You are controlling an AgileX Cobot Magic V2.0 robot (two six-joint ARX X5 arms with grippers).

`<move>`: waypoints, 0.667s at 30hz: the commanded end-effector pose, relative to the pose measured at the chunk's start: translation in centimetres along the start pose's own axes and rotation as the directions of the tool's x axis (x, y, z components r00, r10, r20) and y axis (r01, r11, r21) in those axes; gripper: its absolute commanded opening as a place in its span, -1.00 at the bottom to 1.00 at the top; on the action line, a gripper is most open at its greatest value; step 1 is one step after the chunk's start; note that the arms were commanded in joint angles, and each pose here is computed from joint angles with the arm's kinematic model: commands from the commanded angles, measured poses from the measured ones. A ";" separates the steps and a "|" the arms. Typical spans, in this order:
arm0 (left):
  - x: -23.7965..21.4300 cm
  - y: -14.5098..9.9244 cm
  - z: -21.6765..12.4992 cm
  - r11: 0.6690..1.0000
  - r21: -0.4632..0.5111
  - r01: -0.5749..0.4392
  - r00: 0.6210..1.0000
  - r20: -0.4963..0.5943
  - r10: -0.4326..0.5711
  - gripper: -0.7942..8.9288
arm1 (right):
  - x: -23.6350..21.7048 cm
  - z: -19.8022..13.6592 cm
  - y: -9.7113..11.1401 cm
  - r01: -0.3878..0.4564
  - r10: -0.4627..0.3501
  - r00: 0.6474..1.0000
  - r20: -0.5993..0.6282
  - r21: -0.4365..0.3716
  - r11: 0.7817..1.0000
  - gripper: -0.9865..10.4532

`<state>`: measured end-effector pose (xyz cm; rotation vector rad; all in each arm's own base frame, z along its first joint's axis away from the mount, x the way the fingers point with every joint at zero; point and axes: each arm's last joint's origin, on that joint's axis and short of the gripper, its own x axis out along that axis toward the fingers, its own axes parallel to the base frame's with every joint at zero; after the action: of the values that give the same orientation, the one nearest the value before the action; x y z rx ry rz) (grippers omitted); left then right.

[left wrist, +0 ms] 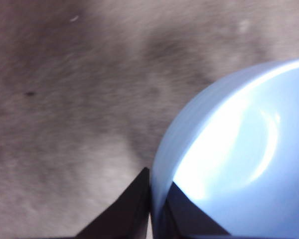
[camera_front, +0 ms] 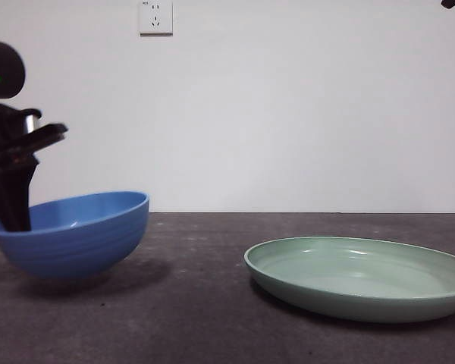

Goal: Pick up the blue bowl, put it on the green plate, put it on desk

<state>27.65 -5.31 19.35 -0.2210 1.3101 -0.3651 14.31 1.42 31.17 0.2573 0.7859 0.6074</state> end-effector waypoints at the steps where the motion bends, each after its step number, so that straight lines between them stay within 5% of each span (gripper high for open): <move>1: -0.8 -1.6 1.1 0.999 0.046 0.013 1.000 -0.014 -0.012 -0.81 | -0.3 0.2 0.3 0.004 -0.004 1.000 0.005 -0.013 1.000 0.01; 10: -3.3 -9.5 4.5 0.974 0.228 0.004 0.999 -0.041 0.006 -0.81 | -1.5 -0.8 1.2 0.003 -0.003 1.000 0.006 -0.012 1.000 0.00; 20: 0.7 -18.8 7.0 0.910 0.408 0.077 0.987 -0.160 -0.012 -0.81 | -2.7 -2.2 2.2 0.003 -0.003 1.000 0.004 -0.005 1.000 0.06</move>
<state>31.59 -22.21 27.47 0.1148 1.3561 -0.6746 10.30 1.50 31.69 0.2589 0.7980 0.6002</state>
